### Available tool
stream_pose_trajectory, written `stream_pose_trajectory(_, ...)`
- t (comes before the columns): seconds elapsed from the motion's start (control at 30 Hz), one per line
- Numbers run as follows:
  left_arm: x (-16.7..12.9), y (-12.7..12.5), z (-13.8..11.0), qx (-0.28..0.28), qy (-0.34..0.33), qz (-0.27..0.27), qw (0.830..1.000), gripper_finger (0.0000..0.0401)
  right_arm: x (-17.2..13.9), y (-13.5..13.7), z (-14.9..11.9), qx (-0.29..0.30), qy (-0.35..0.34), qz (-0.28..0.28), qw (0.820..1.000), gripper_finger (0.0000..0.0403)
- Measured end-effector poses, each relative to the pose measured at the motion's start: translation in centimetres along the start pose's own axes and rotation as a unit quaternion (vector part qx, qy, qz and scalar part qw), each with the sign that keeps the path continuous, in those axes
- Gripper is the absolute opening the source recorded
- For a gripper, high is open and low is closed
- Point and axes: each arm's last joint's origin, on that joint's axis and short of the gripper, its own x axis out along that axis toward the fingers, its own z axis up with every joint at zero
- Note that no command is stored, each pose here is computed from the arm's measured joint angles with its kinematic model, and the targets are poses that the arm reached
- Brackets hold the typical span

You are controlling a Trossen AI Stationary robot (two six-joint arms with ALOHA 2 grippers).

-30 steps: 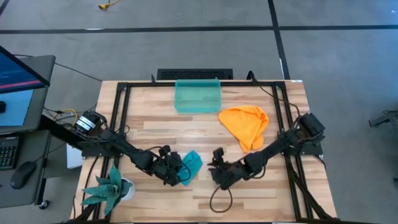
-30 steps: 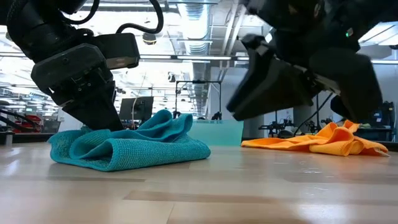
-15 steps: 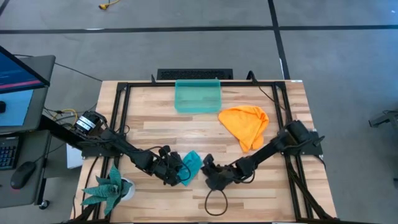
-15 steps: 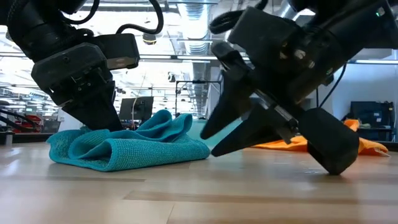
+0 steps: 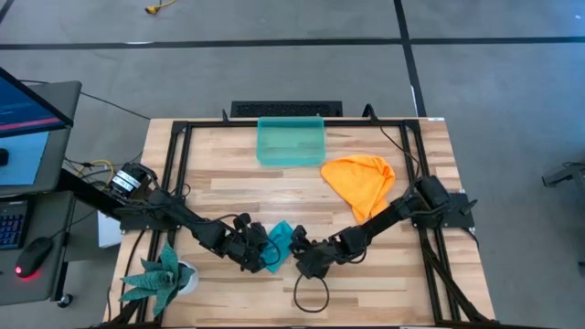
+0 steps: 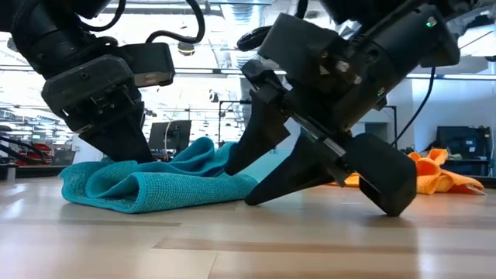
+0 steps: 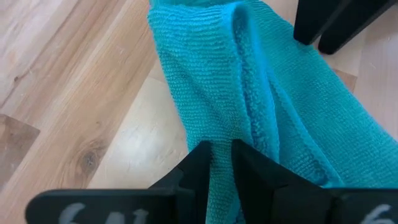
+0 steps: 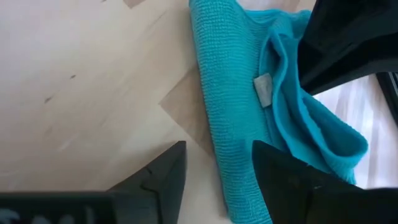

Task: Roll microfiber towels into tight, uniform cylinder then place into a basket
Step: Fold the blue microfiber cloth

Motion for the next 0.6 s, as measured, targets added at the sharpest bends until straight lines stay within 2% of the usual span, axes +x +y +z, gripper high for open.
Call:
stream_pose_trajectory(0.37,0.5,0.8,0.7,0.046,0.0,0.012,0.999,0.0059,1.2,-1.0,-1.4,0.02,0.018,0.004,1.0,0.017)
stream_pose_trajectory(0.47,0.6,1.0,0.9,0.055,-0.001,0.015,0.998,0.0059,1.2,-1.0,-1.6,0.043,0.021,0.01,0.999,0.0135)
stream_pose_trajectory(0.6,0.8,1.2,1.1,0.055,-0.001,0.018,0.998,0.0059,1.0,-1.0,-1.6,0.081,0.022,0.011,0.996,0.0067)
